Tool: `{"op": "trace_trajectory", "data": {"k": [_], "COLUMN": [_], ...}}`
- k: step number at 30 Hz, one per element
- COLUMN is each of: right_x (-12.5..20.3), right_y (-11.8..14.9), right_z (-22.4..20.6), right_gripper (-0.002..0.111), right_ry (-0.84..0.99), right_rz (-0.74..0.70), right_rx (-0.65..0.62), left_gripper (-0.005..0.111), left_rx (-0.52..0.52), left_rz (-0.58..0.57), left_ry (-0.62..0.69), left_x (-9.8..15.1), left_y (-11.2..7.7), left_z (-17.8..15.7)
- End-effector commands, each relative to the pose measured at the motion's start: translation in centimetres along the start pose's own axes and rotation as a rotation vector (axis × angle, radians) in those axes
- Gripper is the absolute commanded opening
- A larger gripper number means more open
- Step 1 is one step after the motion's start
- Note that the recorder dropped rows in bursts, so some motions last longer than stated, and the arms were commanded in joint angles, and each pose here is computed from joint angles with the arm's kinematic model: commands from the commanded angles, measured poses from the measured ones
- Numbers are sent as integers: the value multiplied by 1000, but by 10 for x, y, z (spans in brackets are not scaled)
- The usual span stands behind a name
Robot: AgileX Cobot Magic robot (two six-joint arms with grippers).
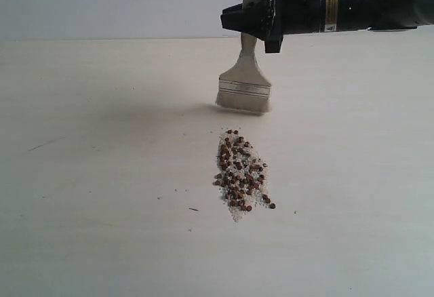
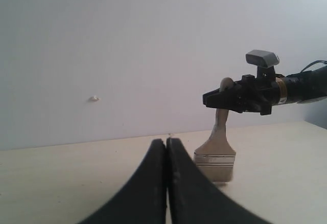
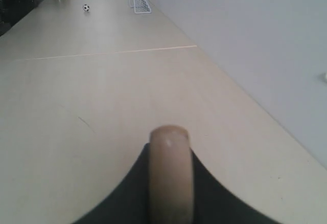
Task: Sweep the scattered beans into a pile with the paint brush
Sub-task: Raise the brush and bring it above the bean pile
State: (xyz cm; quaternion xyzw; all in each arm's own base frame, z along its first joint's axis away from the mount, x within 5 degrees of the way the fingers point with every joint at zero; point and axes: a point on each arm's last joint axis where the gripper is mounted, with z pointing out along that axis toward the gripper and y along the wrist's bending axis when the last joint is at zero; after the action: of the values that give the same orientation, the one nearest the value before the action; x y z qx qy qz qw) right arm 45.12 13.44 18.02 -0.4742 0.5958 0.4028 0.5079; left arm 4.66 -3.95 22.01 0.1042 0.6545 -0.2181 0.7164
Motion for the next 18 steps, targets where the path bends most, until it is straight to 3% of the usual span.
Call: {"op": "trace_trajectory", "data": {"k": [1, 18], "right_x": [5, 17], "right_y": [-5, 10], "right_z": [1, 13], "right_gripper": [0, 0], "right_ry": [-9, 136], "right_rz": [15, 183], "right_rx": [-13, -111], "left_gripper": [0, 0], "left_rx": [-5, -5], "left_rz": [-3, -3], "left_ry": [-5, -5], "left_x": [0, 0], "left_y": [0, 0], "left_z": [0, 0]}}
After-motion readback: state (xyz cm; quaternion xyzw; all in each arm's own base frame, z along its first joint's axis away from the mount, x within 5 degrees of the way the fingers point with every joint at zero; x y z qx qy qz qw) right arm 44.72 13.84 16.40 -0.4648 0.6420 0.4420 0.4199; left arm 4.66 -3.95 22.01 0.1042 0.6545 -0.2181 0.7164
